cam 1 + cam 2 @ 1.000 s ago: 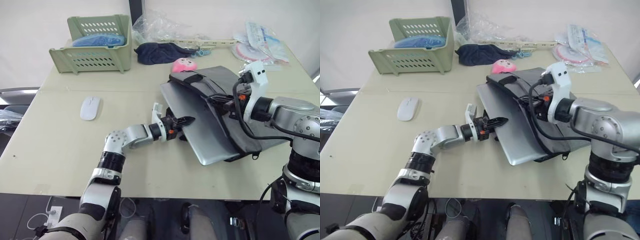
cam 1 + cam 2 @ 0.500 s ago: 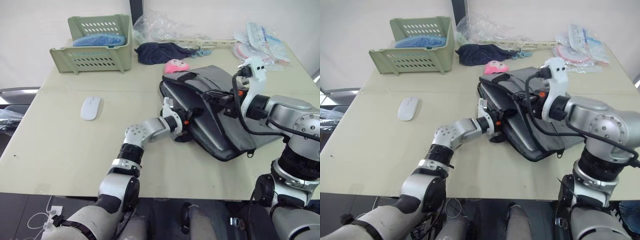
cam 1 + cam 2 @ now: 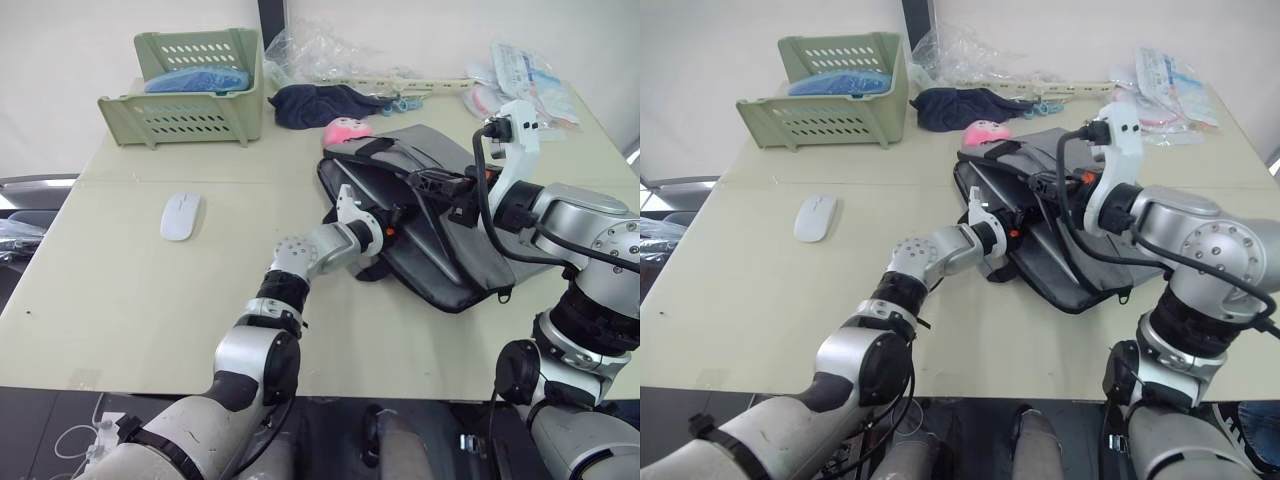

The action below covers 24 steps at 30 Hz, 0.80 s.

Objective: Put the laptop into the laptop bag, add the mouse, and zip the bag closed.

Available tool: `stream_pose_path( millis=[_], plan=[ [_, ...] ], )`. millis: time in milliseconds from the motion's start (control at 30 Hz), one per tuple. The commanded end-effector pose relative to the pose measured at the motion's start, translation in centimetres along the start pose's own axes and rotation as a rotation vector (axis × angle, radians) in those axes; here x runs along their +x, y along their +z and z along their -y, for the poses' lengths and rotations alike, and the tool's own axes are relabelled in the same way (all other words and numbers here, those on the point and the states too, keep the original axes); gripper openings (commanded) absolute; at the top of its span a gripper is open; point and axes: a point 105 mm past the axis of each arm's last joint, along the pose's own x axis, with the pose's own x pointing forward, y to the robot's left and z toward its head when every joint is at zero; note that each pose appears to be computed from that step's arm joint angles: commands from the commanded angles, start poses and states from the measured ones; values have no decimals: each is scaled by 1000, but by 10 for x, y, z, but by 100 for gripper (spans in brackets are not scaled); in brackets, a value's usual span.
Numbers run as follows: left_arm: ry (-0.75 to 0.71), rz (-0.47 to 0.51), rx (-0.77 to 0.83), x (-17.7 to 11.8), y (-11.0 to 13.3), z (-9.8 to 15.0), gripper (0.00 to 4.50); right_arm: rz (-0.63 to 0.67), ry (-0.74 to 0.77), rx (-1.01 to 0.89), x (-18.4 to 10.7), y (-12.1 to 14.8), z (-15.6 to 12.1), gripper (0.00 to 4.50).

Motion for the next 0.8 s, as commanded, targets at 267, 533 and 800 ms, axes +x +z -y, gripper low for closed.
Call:
stream_pose_path(
  millis=[267, 533, 800],
  plan=[
    [-136, -84, 118, -21, -4, 26, 449, 33, -19, -55, -7, 5, 7, 0],
    [-127, -143, 304, -86, 12, 23, 449, 23, -40, -64, -7, -2, 19, 0],
    [-145, -207, 543, -150, 33, 31, 449, -24, -78, -165, -9, -15, 33, 0]
  ],
)
